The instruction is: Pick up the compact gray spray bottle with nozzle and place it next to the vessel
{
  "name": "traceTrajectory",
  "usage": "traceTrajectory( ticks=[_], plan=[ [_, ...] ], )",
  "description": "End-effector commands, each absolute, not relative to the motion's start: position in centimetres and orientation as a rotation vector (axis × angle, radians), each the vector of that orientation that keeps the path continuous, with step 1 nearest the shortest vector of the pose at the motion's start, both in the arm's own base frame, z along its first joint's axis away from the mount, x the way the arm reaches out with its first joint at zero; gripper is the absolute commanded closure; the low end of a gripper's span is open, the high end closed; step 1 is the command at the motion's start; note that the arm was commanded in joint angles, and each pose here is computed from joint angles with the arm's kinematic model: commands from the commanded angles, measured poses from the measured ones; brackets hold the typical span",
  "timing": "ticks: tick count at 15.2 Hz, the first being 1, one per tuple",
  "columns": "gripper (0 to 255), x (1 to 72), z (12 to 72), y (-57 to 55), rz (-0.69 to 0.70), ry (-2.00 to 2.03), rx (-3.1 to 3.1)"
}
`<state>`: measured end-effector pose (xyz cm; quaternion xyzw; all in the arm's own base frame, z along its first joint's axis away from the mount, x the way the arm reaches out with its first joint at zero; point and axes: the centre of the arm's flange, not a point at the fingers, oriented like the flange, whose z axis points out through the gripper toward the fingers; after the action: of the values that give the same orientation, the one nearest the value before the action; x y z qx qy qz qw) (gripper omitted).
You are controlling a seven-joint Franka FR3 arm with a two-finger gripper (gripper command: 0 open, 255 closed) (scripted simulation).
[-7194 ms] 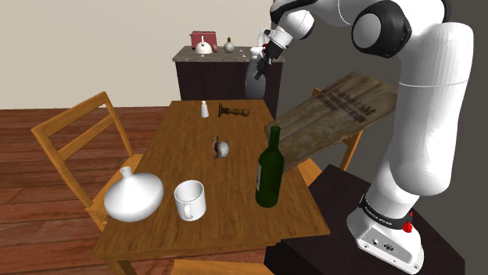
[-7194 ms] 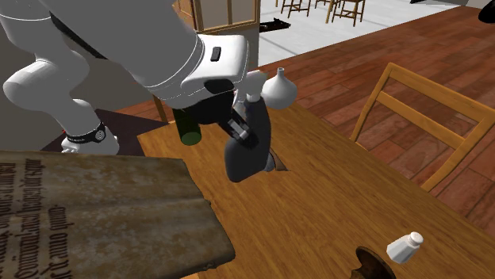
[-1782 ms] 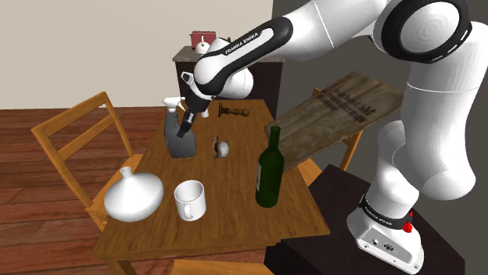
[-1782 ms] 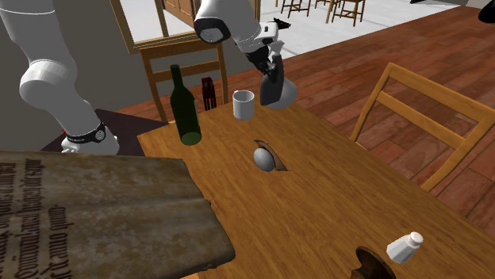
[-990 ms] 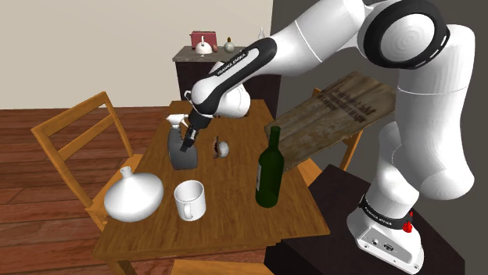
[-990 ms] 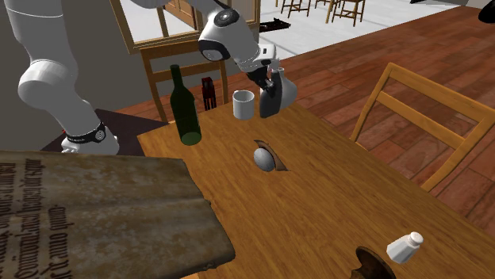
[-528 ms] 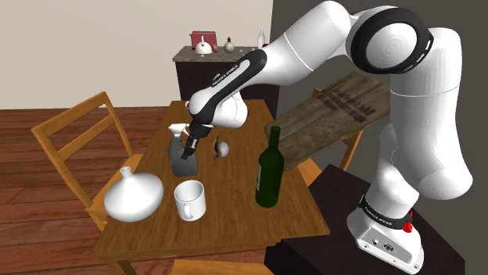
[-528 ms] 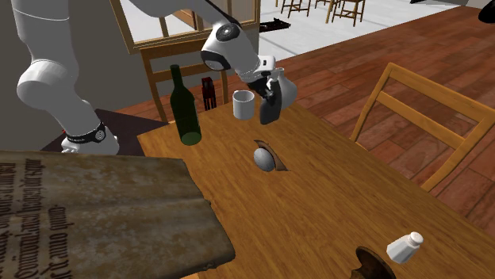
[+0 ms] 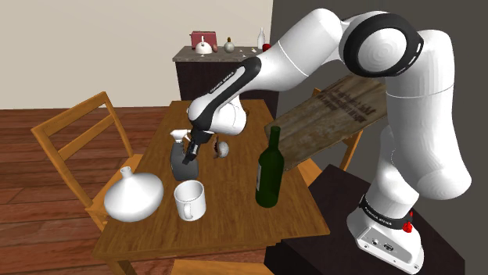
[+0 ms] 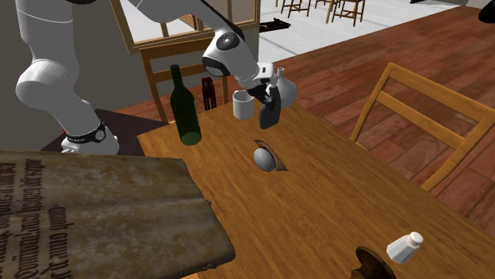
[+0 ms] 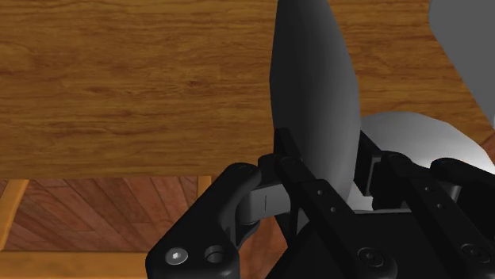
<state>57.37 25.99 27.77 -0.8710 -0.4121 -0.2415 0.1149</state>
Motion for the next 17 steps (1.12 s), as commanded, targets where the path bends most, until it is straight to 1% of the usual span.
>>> traceTrajectory(
  ticks=[1,3,4,9,13,17],
  plan=[
    [255,57.4,27.8,26.0,-0.708,-1.208,-2.553],
    [255,57.4,27.8,26.0,-0.708,-1.208,-2.553],
    [0,57.4,27.8,26.0,-0.708,-1.208,-2.553],
    [0,57.4,27.8,26.0,-0.708,-1.208,-2.553],
    [0,55.8,32.0,24.0,-0.708,-1.208,-2.553],
    [0,55.8,32.0,24.0,-0.708,-1.208,-2.553]
  ],
)
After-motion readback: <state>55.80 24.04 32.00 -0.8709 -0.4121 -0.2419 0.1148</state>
